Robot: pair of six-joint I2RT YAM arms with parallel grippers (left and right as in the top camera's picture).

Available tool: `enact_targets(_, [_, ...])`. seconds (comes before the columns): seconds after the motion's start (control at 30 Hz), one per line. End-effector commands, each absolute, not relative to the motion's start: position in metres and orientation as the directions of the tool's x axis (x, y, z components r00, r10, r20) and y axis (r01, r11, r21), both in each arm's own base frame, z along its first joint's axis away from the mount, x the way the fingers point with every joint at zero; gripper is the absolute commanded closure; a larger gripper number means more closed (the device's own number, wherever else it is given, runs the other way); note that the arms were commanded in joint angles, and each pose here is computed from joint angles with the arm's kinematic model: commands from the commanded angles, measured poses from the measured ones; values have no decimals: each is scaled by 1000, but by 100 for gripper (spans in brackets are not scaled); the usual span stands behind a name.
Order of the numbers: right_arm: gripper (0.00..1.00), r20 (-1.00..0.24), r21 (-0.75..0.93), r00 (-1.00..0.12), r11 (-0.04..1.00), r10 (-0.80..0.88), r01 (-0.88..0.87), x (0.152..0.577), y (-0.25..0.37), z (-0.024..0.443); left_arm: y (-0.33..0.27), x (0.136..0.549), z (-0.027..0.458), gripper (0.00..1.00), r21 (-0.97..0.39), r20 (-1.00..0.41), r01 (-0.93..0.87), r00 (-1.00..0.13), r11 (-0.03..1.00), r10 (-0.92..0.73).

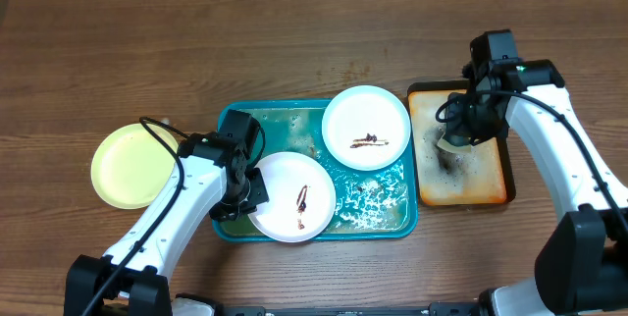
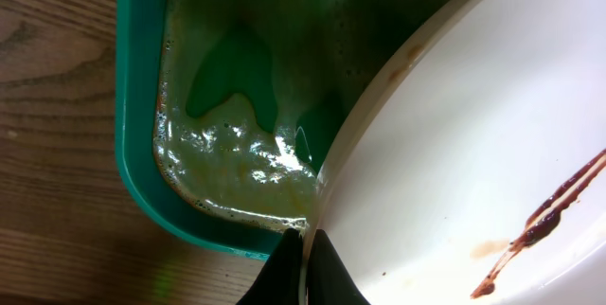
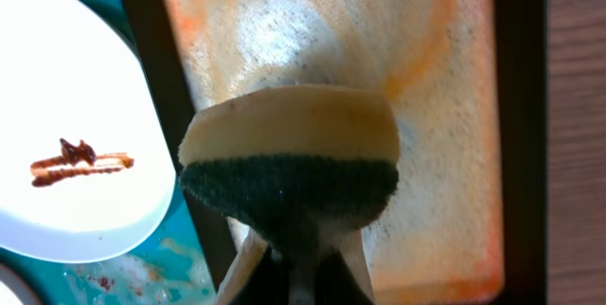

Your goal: Clean dirty plates on tray and stack at the side

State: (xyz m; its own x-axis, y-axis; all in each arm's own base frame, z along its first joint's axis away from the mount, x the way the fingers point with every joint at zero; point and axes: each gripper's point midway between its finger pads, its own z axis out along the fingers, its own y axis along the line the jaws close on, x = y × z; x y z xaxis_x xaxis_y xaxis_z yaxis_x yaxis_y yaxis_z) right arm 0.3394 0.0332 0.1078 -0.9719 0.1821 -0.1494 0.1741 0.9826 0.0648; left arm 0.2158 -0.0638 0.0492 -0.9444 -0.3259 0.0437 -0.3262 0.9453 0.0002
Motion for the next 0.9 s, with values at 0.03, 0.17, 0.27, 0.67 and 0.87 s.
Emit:
enact_targets(0.03, [96,-184,29,-940,958,287,287,340,22,119,-63,214,49,96,10,33,-330,-943,944,-330])
enact_targets(0.17, [96,-124,173,-977,974,172,149,332,57,116,-63,216,49,96,6,28,-330,-944,944,-330])
enact_targets(0.27, [96,-80,324,-996,946,30,3,318,99,120,-65,219,49,96,-2,17,-330,-944,944,-330])
enact_targets(0.67, [96,-158,454,-928,810,-337,-371,272,256,119,-70,221,49,96,-19,12,-318,-948,948,-318])
enact_targets(0.87, [96,-114,472,-923,797,-368,-377,252,307,91,-71,220,49,96,-18,12,-312,-950,950,-312])
